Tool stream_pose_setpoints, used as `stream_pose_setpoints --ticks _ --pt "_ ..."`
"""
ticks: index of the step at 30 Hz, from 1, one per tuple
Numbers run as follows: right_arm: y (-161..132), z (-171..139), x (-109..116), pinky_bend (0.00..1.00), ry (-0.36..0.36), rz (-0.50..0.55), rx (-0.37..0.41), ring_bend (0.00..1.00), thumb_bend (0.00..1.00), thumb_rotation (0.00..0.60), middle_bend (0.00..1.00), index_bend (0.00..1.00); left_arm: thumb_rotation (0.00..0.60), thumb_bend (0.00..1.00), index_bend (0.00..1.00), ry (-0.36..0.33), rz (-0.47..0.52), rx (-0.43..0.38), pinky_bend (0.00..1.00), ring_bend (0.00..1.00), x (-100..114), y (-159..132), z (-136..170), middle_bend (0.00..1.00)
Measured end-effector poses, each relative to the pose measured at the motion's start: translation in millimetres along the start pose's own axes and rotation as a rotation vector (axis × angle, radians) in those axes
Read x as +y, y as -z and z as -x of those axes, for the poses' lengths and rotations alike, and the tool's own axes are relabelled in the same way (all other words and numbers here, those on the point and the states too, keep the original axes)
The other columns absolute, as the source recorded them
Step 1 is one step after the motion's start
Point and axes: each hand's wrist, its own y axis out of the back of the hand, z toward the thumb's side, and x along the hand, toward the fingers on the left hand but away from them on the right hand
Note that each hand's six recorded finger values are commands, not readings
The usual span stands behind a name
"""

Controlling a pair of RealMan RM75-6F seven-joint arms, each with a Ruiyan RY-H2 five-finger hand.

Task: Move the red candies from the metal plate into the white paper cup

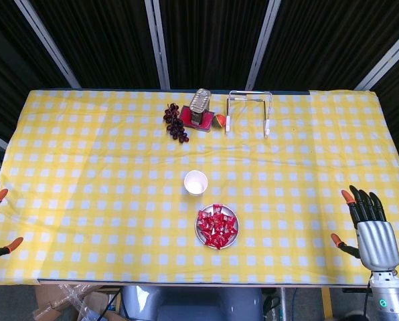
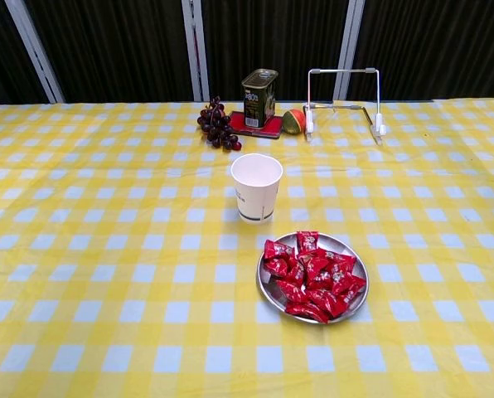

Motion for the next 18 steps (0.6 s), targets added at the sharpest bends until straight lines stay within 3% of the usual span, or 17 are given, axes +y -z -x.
stream_pose_setpoints --ticks 13,15,16,18 --pt "1.0 -1.7 -1.6 0.0 -0.03 0.013 -0.009 0.0 0.25 0.6 0.0 0.0 0.6 0.03 0.0 0.007 0.001 0.007 0.0 0.0 -0.7 0.3 0.3 0.0" --pt "-0.5 -1.9 -2.3 0.08 -0.036 0.02 -0.005 0.0 0.25 0.6 0.0 0.0 0.6 0.03 0.0 0.008 0.007 0.01 0.0 0.0 -0.8 0.7 -0.1 0.0" --pt "-1.7 -2.0 -2.6 0.2 -0.039 0.025 -0.001 0.05 0.25 0.6 0.0 0.0 0.6 0.03 0.0 0.009 0.008 0.01 0.0 0.0 -0.9 0.5 -0.3 0.0" --pt "-4.5 -2.5 -2.5 0.47 -0.043 0.034 0.008 0.23 0.25 0.6 0.0 0.0 0.6 0.03 0.0 0.012 0.006 0.007 0.0 0.0 -1.4 0.1 -0.5 0.0"
